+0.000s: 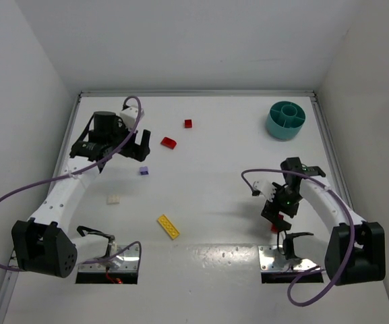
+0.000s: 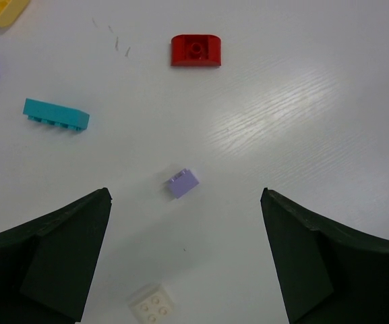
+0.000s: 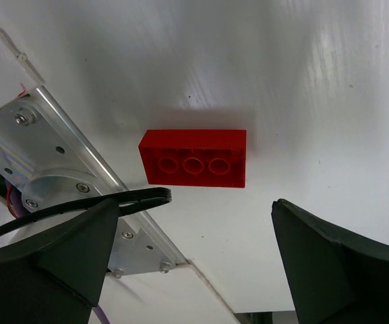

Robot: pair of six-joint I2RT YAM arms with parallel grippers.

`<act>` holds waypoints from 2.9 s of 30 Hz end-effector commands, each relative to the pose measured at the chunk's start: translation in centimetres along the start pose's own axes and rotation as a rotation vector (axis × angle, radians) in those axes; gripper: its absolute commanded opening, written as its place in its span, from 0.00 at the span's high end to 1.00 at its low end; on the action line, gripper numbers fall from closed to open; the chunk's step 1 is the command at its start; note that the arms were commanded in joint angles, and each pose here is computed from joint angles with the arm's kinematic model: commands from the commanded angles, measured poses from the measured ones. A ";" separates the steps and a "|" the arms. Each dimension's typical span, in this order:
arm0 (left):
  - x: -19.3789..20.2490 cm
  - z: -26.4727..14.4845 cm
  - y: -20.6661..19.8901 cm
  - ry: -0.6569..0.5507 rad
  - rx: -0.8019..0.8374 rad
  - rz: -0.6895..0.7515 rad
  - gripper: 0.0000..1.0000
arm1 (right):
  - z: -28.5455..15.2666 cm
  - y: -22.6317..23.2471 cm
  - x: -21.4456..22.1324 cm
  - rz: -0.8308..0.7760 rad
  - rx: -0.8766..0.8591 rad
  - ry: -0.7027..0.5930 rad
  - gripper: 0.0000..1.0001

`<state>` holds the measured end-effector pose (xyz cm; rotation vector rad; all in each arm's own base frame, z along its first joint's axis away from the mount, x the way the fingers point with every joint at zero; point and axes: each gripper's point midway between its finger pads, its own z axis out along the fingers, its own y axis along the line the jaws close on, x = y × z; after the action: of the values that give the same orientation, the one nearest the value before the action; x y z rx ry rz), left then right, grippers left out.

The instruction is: Sort the legos into containers by color

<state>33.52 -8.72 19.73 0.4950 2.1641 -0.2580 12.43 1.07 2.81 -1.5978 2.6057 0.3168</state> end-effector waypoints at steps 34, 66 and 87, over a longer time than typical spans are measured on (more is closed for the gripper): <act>0.4 0.9 0.4 -0.009 -0.045 -0.013 0.00 | 3.0 -2.7 0.2 0.063 0.076 0.038 0.45; -0.1 1.4 2.7 -0.002 -0.146 -0.007 0.00 | -0.3 -10.2 -14.8 0.690 -0.055 -0.307 0.53; 0.0 0.9 0.7 -0.021 -0.011 0.085 0.00 | -0.4 -7.2 -16.5 -0.539 -0.077 -0.505 0.07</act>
<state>34.28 -8.09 17.52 0.5510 2.1819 -0.1888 25.41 10.82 5.14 -1.6820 1.9874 0.6723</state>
